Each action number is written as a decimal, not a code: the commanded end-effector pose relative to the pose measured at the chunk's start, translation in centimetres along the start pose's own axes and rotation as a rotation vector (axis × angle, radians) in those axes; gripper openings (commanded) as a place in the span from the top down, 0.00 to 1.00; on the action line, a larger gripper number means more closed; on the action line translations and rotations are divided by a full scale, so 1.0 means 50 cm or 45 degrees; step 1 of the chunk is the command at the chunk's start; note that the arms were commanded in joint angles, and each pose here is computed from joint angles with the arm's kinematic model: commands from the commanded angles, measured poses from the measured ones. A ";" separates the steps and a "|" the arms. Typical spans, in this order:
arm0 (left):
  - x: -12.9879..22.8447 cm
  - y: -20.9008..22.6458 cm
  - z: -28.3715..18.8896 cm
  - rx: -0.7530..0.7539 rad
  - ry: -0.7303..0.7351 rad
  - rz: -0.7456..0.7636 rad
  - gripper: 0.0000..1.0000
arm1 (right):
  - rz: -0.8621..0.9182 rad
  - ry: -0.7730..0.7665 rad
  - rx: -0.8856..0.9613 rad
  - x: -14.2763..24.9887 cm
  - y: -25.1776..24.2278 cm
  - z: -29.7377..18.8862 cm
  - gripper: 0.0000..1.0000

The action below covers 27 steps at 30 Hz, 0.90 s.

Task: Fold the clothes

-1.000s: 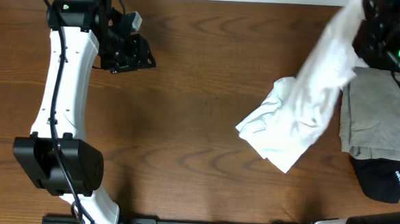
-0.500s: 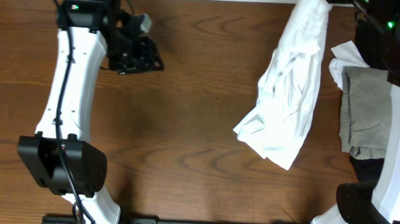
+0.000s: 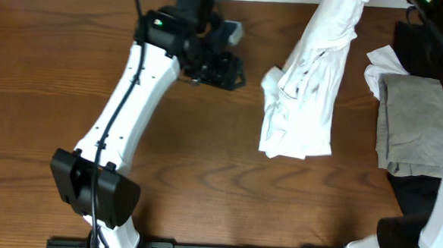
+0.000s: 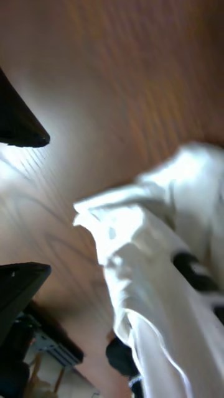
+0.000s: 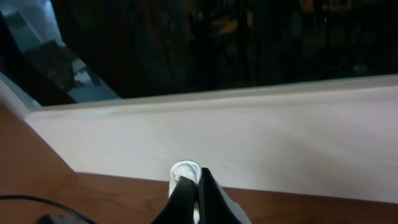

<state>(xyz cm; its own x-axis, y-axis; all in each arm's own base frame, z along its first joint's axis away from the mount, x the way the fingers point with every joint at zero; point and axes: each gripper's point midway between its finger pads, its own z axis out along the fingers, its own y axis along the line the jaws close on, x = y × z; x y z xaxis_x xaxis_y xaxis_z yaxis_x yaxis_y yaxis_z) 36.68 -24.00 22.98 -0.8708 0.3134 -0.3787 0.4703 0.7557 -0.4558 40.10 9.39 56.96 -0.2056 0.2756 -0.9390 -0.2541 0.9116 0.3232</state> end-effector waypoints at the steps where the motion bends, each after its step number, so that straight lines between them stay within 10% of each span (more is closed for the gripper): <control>1: -0.016 -0.078 -0.003 0.209 -0.039 0.046 0.39 | 0.030 -0.077 0.035 -0.033 0.002 -0.044 0.99; 5: -0.043 -0.152 -0.021 0.481 -0.057 -0.153 0.39 | 0.035 -0.052 0.097 -0.021 -0.016 -0.045 0.99; 12: -0.024 -0.211 -0.024 0.623 -0.054 0.121 0.39 | 0.033 -0.031 0.146 -0.011 -0.032 -0.041 0.99; 27: 0.029 -0.117 0.102 -0.627 -0.071 0.367 0.39 | 0.075 0.021 0.217 0.013 -0.062 -0.020 0.99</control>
<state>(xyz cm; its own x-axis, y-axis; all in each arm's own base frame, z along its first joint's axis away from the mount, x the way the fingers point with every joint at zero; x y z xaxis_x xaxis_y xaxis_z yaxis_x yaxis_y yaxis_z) 30.56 -33.87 21.41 -0.7010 0.5546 -0.4483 0.6796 0.7100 -0.1844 40.04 7.02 54.82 -0.2531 0.3032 -0.9187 -0.0948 0.9373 0.3354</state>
